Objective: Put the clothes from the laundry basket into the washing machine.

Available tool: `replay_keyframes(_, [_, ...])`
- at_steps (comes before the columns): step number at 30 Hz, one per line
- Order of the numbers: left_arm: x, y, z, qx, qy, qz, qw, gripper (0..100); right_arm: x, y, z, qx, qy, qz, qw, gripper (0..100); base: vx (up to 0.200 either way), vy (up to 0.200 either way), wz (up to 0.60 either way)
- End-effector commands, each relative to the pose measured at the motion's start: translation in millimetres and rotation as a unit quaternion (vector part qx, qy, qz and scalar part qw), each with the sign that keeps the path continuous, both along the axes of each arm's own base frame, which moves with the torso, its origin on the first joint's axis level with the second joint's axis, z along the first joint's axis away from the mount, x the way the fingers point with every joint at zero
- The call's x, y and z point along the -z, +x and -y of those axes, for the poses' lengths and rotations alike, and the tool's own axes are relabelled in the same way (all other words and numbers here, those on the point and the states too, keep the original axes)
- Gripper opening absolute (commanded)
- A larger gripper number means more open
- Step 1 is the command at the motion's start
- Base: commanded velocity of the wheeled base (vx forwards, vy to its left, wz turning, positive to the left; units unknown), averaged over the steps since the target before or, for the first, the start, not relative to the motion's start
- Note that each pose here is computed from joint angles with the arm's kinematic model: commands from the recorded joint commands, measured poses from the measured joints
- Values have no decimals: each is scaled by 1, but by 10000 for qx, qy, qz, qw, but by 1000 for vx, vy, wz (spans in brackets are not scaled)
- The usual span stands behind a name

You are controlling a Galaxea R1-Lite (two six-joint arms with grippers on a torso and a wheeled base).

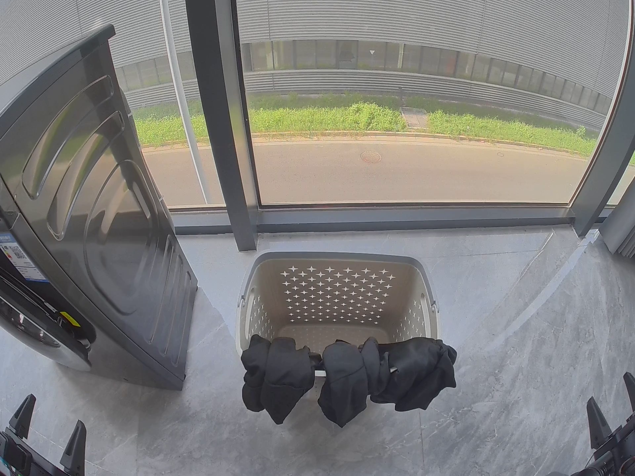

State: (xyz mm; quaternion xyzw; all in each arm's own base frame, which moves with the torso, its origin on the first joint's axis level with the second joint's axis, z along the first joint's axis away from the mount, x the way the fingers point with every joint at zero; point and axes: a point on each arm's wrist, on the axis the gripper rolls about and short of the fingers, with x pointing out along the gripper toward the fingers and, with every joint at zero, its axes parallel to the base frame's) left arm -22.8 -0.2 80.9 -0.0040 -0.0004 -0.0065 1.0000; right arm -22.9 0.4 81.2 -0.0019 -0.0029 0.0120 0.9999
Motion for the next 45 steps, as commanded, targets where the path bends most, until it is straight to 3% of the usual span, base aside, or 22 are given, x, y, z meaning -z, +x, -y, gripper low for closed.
replay_keyframes(1, [5, 0, 0, -4, 2, 11, 10000, 100, 5, 0, 0, -2, -4, -6, 10000, 100, 0, 0, 0])
replay_keyframes(16, [4, 0, 0, 4, 10, 19, 10000, 100, 5, 0, 0, -2, -4, -6, 10000, 100, 160, 0, 0])
replay_keyframes(25, [4, 0, 0, 4, 10, 19, 10000, 100, 5, 0, 0, -2, -4, -13, 10000, 100, 0, 0, 0])
replay_keyframes(31, [4, 0, 0, -4, -6, 19, 10000, 100, 5, 0, 0, -2, -4, -6, 10000, 100, 0, -200, 0])
replay_keyframes(45, [4, 0, 0, -4, 2, 19, 10000, 100, 5, 0, 0, -2, -4, -6, 10000, 100, 29, 0, 0])
